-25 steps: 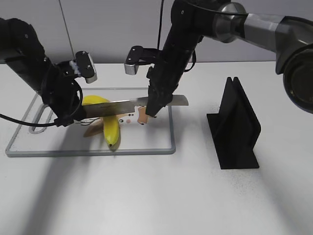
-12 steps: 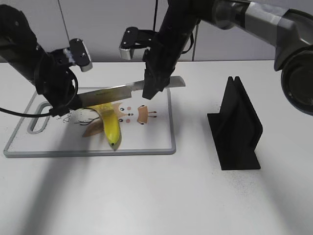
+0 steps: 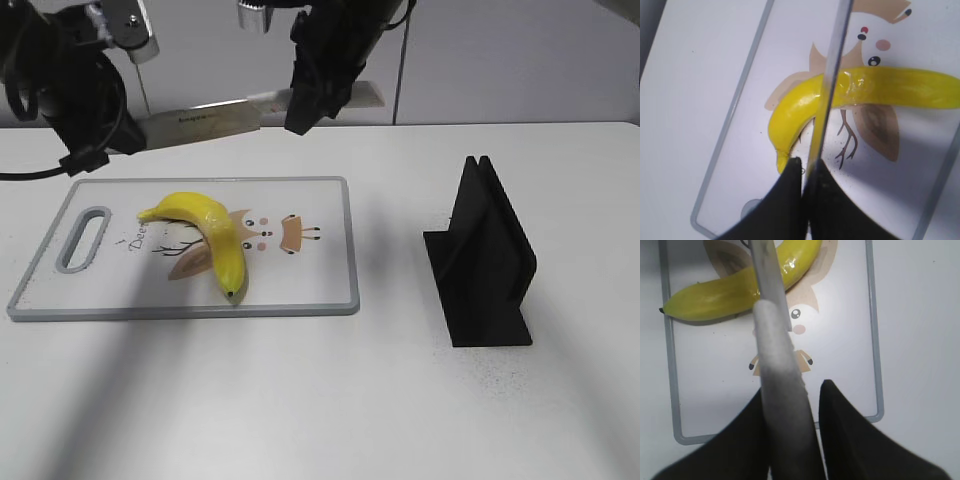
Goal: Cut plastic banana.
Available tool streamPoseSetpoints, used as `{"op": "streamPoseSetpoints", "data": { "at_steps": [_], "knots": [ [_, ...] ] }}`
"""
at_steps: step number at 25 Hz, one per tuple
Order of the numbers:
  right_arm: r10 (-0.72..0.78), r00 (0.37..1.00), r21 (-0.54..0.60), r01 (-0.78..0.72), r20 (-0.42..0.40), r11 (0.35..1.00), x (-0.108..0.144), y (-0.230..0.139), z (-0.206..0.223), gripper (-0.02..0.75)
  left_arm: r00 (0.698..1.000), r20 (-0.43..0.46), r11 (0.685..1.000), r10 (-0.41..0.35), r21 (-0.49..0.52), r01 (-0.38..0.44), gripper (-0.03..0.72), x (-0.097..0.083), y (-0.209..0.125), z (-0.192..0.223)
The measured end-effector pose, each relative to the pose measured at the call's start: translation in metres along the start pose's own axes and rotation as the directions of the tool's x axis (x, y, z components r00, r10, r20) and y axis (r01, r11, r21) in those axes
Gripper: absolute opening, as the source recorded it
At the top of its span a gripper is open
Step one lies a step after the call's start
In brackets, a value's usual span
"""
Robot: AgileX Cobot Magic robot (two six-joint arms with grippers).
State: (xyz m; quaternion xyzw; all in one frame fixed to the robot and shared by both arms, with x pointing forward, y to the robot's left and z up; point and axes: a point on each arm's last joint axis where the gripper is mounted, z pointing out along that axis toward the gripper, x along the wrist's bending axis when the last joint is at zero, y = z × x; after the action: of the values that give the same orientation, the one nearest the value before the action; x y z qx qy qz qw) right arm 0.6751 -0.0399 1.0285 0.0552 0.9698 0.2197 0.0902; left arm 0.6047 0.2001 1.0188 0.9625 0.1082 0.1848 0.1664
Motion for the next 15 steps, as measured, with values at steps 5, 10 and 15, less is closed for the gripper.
{"op": "streamPoseSetpoints", "data": {
  "at_steps": [5, 10, 15],
  "knots": [
    [-0.006, 1.000, -0.047, 0.007, 0.020, 0.999, 0.003, 0.009, -0.022, 0.217, 0.999, -0.044, 1.000, 0.025, -0.014, -0.026, 0.017, -0.001, 0.005, -0.027],
    [-0.009, 1.000, -0.060, 0.010, 0.026, 0.998, 0.004, 0.011, -0.028, 0.217, 0.997, -0.070, 0.999, 0.039, -0.016, -0.040, 0.016, -0.001, 0.006, -0.037],
    [-0.011, 0.999, -0.056, 0.013, 0.031, 0.998, 0.004, 0.011, -0.029, 0.204, 0.992, -0.121, 0.999, 0.029, -0.031, -0.033, 0.155, 0.004, 0.007, -0.037]
  ]
}}
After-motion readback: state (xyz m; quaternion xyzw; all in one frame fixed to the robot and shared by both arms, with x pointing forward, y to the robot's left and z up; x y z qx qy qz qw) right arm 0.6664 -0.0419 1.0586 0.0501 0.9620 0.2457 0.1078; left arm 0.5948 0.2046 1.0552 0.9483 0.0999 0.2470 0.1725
